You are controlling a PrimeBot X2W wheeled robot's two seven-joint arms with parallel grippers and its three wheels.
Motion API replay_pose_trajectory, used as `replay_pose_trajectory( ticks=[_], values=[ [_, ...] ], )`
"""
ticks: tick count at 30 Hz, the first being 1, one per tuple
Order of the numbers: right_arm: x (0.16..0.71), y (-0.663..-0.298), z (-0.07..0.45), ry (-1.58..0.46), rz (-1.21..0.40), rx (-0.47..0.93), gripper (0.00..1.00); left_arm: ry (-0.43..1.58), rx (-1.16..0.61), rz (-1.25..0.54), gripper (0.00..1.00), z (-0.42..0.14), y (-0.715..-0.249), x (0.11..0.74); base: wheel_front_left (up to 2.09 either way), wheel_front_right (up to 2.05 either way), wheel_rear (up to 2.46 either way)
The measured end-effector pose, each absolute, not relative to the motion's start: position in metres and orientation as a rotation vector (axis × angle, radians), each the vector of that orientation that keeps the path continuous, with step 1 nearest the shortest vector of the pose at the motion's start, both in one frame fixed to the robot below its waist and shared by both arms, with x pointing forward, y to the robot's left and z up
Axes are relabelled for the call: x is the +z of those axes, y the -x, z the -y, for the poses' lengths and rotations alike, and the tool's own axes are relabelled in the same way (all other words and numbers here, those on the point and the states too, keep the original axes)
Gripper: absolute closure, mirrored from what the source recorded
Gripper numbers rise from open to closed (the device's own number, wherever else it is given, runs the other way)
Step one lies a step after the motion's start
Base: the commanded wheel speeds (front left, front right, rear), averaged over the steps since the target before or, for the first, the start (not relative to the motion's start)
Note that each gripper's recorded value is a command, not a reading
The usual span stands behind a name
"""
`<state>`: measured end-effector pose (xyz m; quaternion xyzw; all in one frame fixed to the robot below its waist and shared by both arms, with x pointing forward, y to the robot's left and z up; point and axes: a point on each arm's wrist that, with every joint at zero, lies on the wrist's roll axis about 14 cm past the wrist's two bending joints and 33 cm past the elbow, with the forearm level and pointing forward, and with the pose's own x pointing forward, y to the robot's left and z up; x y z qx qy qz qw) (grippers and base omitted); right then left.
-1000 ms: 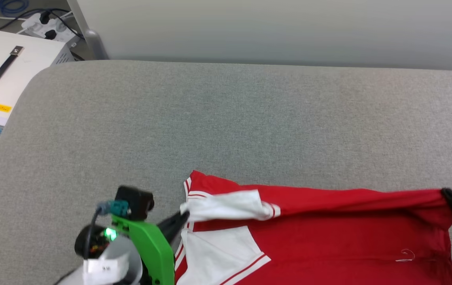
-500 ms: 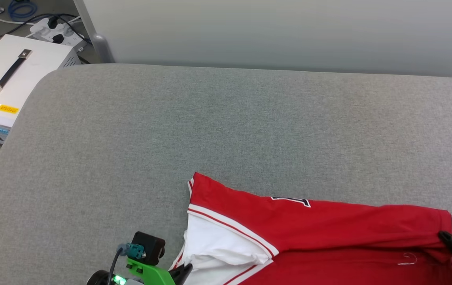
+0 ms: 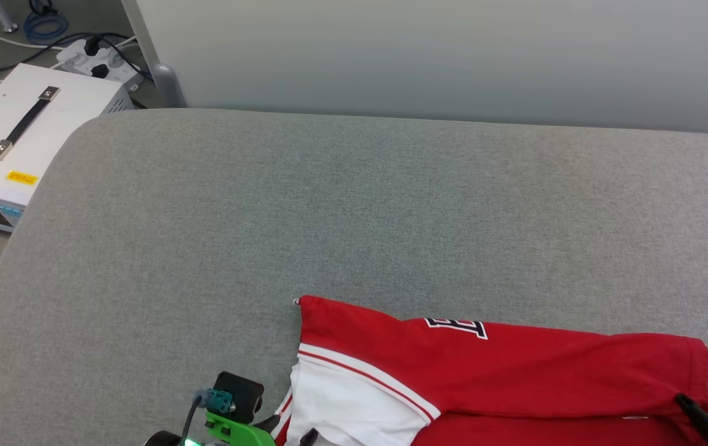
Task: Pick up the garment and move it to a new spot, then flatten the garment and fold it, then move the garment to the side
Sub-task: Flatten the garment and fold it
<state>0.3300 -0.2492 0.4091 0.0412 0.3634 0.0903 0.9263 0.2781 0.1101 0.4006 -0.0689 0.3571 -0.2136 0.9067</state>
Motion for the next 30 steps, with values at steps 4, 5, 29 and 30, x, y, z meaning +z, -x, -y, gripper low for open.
replay_pose_trajectory(
  ticks=[4, 5, 29, 30],
  values=[
    [0.419, -0.330, 0.250, -0.093, -0.725, 0.182, 0.00, 0.158, -0.430, -0.673, 0.00, -0.110, -0.285, 0.412, 0.00, 0.00, 0.00],
    [0.424, -0.331, 0.250, -0.102, -0.711, 0.180, 0.00, 0.166, -0.426, -0.644, 0.00, -0.110, -0.289, 0.417, 0.00, 0.00, 0.00],
    [0.407, -0.326, 0.269, -0.255, -0.827, -0.083, 0.00, 0.108, -0.109, 0.045, 0.00, -0.181, -0.363, 0.525, 0.00, 0.00, 0.00],
    [0.405, -0.327, 0.268, -0.264, -0.833, -0.085, 0.00, 0.101, -0.101, 0.052, 0.00, -0.184, -0.365, 0.527, 0.00, 0.00, 0.00]
  ],
)
